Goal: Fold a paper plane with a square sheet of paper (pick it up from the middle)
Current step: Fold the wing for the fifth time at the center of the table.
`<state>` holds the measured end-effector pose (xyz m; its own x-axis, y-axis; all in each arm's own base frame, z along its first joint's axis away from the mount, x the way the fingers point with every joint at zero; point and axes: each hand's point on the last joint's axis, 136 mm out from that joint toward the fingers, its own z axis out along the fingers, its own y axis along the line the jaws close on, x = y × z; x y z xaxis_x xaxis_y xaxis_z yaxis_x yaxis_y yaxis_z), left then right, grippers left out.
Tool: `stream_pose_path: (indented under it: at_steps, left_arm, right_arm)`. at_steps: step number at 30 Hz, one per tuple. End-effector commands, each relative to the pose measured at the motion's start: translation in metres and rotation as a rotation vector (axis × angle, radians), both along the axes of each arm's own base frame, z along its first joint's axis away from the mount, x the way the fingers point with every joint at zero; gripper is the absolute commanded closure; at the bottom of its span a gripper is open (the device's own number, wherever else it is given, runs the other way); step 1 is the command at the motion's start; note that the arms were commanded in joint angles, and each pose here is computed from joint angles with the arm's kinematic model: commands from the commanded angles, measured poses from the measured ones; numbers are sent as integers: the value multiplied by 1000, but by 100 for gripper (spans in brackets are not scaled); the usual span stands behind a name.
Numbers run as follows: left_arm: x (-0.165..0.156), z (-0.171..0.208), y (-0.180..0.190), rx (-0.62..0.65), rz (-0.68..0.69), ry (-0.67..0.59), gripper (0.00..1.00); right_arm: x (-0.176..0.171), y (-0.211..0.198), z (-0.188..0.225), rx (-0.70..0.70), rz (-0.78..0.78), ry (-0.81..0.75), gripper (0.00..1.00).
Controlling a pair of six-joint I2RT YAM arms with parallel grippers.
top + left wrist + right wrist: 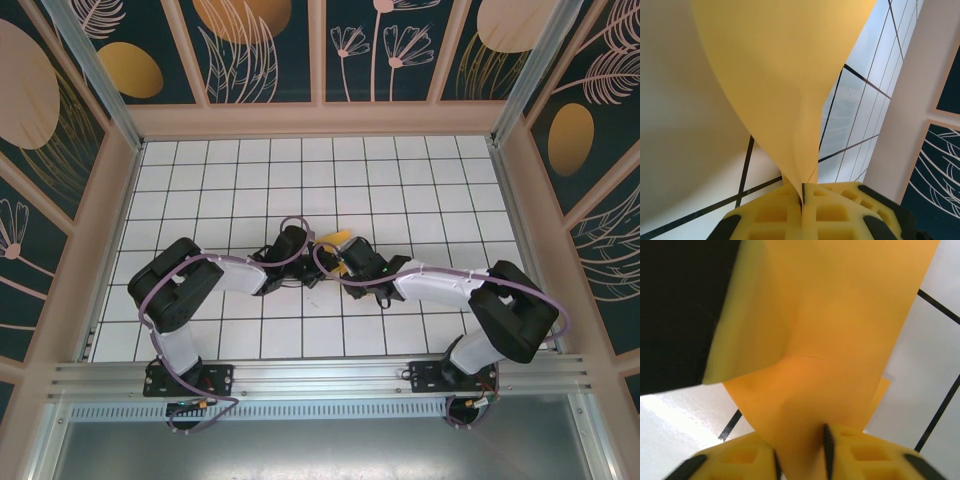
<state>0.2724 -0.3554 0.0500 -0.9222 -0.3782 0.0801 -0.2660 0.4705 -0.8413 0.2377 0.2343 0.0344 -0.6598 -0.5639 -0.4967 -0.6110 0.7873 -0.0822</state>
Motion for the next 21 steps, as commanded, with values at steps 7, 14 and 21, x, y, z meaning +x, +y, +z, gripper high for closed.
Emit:
stream_pose_path:
  at_steps: [7, 14, 21]
  left_arm:
    - [5, 4, 9, 20, 19, -20, 79]
    - [19, 26, 38, 40, 93, -89, 51]
    - [22, 37, 52, 92, 97, -154, 47]
  right_arm:
    - [-2, 22, 10, 88, 13, 54, 86]
    - [-8, 38, 6, 212, 17, 173, 86]
    - [-6, 44, 0, 347, -12, 302, 84]
